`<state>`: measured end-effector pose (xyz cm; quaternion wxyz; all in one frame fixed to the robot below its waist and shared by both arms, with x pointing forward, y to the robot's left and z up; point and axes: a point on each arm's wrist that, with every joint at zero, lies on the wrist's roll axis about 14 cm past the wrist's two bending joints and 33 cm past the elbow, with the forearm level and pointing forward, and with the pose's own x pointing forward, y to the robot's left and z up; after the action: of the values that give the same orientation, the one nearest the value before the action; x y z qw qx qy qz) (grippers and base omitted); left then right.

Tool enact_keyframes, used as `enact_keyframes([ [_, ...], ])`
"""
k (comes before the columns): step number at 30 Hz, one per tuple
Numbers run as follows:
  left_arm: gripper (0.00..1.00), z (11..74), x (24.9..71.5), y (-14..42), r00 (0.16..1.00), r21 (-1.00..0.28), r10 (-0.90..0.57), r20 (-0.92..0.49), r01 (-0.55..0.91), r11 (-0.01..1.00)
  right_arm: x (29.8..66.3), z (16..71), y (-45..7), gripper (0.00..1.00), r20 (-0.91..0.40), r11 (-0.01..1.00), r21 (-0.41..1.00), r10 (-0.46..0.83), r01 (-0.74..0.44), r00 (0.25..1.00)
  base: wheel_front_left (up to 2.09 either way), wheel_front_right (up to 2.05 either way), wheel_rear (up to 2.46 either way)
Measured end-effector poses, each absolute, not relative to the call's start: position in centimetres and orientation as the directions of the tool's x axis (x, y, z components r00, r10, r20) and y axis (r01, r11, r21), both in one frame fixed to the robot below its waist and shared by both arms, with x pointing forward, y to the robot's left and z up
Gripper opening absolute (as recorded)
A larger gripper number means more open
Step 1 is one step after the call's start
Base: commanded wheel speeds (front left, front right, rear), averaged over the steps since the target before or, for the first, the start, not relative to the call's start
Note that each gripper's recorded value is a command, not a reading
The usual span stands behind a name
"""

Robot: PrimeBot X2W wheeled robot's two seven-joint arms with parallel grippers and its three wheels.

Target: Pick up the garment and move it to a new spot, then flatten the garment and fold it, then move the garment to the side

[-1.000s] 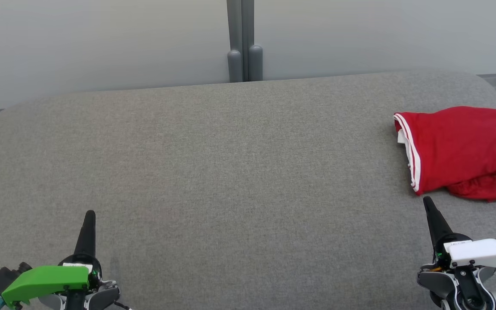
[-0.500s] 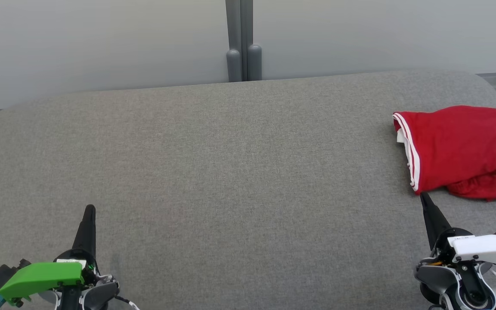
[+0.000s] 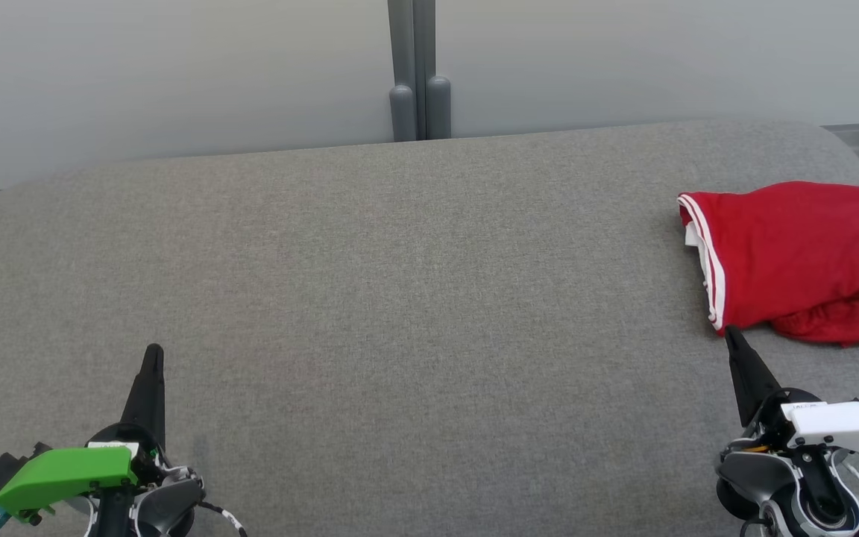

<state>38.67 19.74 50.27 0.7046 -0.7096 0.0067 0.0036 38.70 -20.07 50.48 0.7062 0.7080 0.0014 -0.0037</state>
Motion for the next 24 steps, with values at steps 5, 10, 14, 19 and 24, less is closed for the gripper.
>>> enact_keyframes([
  [5,0.0,50.28,38.68,19.75,1.0,-1.0,-0.004,-0.014,-0.014,-0.007,38.74,50.54,-20.07,0.0,-0.006,-0.002,1.0,-0.003,0.006,1.0,0.0,0.0,0.0],
  [10,0.0,50.29,38.68,19.74,1.0,-1.0,-0.004,-0.014,-0.014,-0.007,38.74,50.54,-20.06,0.0,-0.006,-0.002,1.0,-0.003,0.006,1.0,0.0,0.0,0.0],
  [14,0.0,50.3,38.69,19.74,1.0,-1.0,-0.004,-0.014,-0.014,-0.007,38.74,50.54,-20.06,0.0,-0.006,-0.002,1.0,-0.003,0.006,1.0,0.0,0.0,0.0],
  [19,0.0,50.31,38.7,19.74,1.0,-1.0,-0.004,-0.013,-0.013,-0.007,38.74,50.54,-20.06,0.0,-0.006,-0.002,1.0,-0.003,0.006,1.0,0.0,0.0,0.0],
  [24,0.0,50.33,38.71,19.74,1.0,-1.0,-0.005,-0.013,-0.013,-0.007,38.74,50.54,-20.06,0.0,-0.006,-0.002,1.0,-0.003,0.006,1.0,0.0,0.0,0.0],
])
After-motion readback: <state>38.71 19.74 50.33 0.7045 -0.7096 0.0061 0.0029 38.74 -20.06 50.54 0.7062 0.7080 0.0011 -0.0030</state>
